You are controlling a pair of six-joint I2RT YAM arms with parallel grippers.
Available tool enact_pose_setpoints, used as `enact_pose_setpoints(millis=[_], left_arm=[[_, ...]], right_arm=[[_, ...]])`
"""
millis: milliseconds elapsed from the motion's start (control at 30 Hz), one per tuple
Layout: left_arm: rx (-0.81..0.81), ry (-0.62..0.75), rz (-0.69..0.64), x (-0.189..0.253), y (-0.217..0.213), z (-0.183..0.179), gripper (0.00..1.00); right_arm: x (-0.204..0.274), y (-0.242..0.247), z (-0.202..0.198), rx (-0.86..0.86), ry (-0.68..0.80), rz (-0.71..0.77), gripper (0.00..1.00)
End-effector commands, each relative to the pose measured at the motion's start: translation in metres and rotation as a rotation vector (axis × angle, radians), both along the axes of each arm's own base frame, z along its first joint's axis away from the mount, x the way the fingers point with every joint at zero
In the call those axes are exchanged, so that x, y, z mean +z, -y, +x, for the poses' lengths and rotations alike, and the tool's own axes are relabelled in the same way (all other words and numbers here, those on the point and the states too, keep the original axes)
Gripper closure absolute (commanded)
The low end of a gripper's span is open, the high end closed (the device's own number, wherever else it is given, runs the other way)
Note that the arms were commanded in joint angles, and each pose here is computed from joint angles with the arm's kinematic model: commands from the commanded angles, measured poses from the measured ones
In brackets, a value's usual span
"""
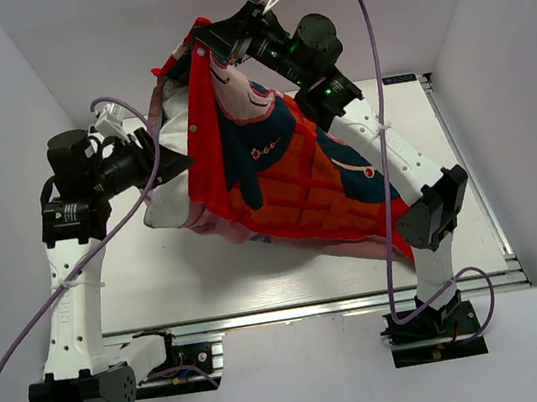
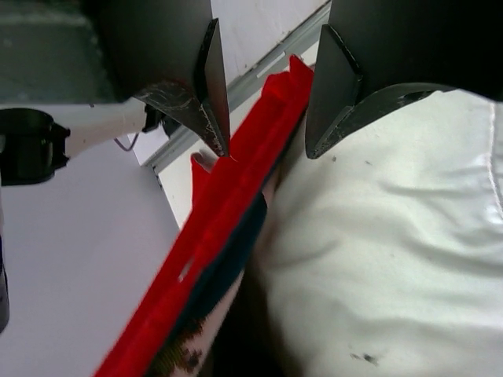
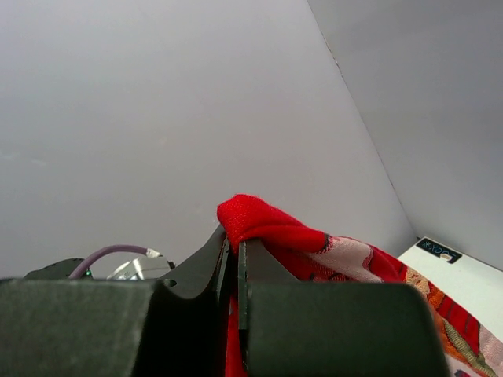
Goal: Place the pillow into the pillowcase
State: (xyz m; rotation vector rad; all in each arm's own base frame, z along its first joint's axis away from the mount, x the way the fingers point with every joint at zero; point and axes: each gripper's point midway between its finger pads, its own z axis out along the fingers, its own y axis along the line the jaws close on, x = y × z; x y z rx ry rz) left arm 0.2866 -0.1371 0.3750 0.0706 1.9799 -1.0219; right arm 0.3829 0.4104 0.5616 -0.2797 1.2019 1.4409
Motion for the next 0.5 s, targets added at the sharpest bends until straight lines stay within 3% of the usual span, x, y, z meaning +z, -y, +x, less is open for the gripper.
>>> enact_pose_setpoints(millis=[0, 300, 467], left_arm=[[-0.07, 0.069, -0.002, 0.011, 0.008, -0.021, 0.47], [-0.012, 0.026, 0.124, -0.022, -0.007, -0.016, 0.44], [-0.038, 0.051, 0.073, -0.022, 0.002, -0.01, 0.44]], right_arm=[[0.091, 0.042, -0.047, -0.01, 0.19, 0.172, 1.0], [0.097, 0.044, -0.052, -0.005, 0.203, 0.181, 1.0], [0.097, 0.045, -0.054, 0.006, 0.197, 0.183, 1.0]])
